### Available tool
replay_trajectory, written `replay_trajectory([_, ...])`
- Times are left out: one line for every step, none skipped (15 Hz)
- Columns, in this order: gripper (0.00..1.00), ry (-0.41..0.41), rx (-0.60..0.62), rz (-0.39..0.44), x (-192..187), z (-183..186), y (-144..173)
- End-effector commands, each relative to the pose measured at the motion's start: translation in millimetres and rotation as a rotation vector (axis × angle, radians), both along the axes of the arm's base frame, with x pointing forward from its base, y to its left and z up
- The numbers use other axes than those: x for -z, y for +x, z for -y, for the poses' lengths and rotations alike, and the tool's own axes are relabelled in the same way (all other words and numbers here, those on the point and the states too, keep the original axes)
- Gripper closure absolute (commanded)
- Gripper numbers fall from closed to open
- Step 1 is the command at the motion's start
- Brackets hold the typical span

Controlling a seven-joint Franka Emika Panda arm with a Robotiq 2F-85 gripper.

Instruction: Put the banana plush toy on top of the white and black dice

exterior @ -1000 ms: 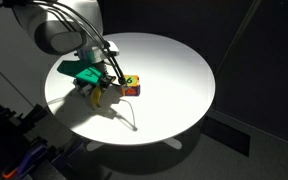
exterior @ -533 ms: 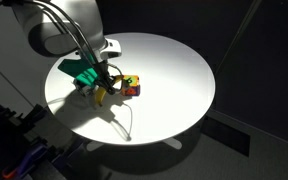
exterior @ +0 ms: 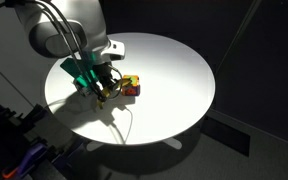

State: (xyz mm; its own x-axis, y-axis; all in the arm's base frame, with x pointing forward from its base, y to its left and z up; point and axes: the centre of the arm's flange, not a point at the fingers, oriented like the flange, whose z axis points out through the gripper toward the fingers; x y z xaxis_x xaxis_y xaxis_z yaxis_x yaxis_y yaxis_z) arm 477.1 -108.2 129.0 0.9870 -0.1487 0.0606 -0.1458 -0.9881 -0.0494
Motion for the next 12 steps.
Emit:
replay_trajectory([0.59, 0.000, 0.009, 0.000, -0.3, 0.7, 0.0])
replay_trajectory([0.59, -0.001, 0.014, 0.000, -0.4, 1.0, 0.0])
replay_trajectory([0.59, -0.001, 0.016, 0.000, -0.5, 1.0, 0.0])
replay_trajectory([0.59, -0.001, 0.017, 0.000, -0.5, 1.0, 0.0])
replay_trajectory([0.59, -0.001, 0.017, 0.000, -0.5, 1.0, 0.0])
replay_trajectory([0.59, -0.001, 0.018, 0.000, -0.5, 0.9, 0.0])
replay_trajectory([0.59, -0.001, 0.018, 0.000, -0.5, 0.8, 0.0])
replay_trajectory([0.59, -0.001, 0.018, 0.000, -0.5, 0.8, 0.1])
replay_trajectory([0.84, -0.001, 0.018, 0.000, -0.5, 0.8, 0.1])
replay_trajectory([0.84, 0.006, 0.032, 0.001, -1.7, -0.1, -4.0])
replay_trajectory([0.84, 0.015, 0.048, 0.001, -3.4, -0.3, -7.3])
replay_trajectory([0.84, 0.025, 0.066, -0.001, -4.6, 0.2, -9.1])
